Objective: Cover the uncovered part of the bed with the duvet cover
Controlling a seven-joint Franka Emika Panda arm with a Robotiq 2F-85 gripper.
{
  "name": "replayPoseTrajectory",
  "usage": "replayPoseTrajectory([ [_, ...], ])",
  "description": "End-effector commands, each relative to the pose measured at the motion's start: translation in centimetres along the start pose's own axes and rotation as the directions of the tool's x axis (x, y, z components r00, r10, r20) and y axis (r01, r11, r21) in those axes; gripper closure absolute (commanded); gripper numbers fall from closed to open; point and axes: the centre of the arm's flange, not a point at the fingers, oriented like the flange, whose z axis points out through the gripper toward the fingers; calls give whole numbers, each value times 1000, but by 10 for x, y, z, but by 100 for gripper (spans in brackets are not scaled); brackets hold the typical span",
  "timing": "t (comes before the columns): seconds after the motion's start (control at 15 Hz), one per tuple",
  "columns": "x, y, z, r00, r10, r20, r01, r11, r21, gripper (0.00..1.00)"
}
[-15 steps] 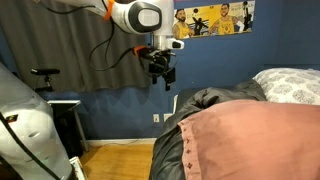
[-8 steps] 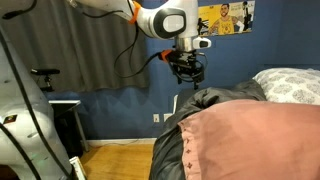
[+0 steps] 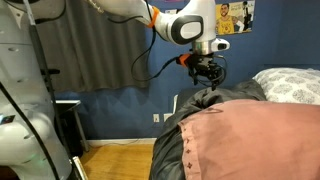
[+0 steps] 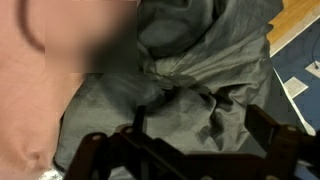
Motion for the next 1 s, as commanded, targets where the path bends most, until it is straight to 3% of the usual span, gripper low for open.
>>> replayPoseTrajectory([
  [0.0, 0, 0, -1, 1000, 0, -2, 0, 1000, 0, 0],
  [0.27, 5, 11, 8, 999, 27, -17, -27, 1000, -6, 0],
  [0.93, 9, 51, 43, 997, -3, -71, -4, 994, -111, 0],
])
